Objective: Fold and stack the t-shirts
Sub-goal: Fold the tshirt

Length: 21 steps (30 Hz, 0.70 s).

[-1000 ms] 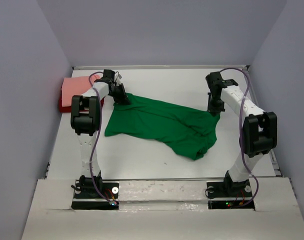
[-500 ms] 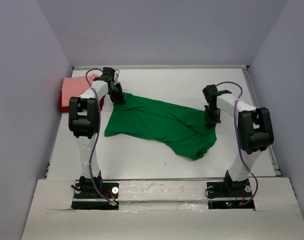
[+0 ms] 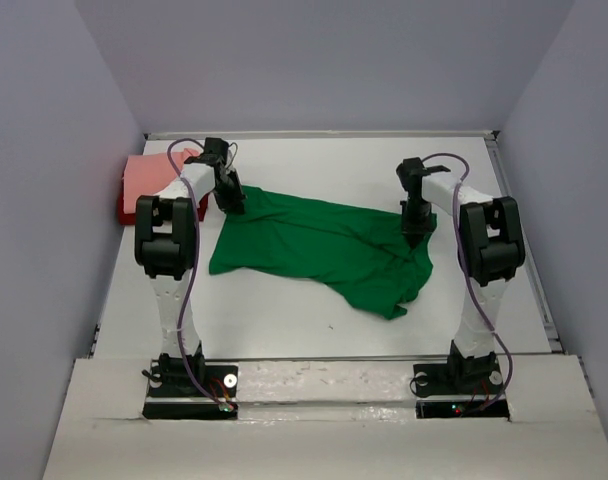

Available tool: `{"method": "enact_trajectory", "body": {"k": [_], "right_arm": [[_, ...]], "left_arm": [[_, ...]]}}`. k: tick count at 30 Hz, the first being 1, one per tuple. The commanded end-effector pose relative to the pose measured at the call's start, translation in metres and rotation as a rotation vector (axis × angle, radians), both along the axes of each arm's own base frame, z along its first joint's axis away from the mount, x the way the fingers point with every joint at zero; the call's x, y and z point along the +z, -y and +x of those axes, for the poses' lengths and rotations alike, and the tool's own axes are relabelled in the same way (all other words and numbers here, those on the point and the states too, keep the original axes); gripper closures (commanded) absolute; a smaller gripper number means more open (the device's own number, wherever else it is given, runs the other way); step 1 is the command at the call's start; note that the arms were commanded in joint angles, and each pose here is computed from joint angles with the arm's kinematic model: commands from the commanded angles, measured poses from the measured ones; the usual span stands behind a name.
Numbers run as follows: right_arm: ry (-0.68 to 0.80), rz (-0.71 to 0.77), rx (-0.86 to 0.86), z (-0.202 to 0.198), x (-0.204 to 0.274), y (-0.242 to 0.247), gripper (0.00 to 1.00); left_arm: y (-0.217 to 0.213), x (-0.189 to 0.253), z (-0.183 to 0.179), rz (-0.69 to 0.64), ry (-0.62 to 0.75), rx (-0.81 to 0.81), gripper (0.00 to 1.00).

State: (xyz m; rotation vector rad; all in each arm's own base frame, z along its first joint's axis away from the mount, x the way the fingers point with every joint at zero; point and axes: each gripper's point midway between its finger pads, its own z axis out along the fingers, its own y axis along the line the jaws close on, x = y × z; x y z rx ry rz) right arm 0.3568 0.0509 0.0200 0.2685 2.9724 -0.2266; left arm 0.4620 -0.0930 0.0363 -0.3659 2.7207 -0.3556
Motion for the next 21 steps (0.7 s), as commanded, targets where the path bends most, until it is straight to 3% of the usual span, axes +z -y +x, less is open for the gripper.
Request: {"method": "enact_trajectory", "body": {"k": [1,4,7,12,14,15,21], "right_arm": [[0.001,-0.057,0.041,0.029,-0.024,0.002,1.0],[0.026,-0.068,0.058,0.059,-0.015,-0.001,1.0],[-0.038,-0.097,0.077,0.064,-0.024,0.002,1.0],[0.018,-0.084,0.081,0.112,-0.003,0.008,1.0],[-0.004,-0.041,0.084,0.121,-0.013,0.014,1.0],[0.057,-0.003,0.097,0.14,0.001,0.006,1.0],[0.07,0.093,0.094,0.155,-0.018,0.013,1.0]], "left_arm": [[-0.003,0.022,-0.002,0.015,0.039,-0.016,1.0],[-0.003,0.017,-0.006,0.02,0.026,-0.019,1.0],[-0.007,0.016,-0.009,0.036,0.021,-0.009,1.0],[-0.01,0.018,-0.014,0.045,0.03,0.006,1.0],[-0.01,0.018,-0.013,0.046,0.032,0.003,1.0],[-0.01,0.018,-0.013,0.046,0.031,0.0,1.0],[-0.006,0.013,-0.008,0.033,0.014,-0.009,1.0]]}}
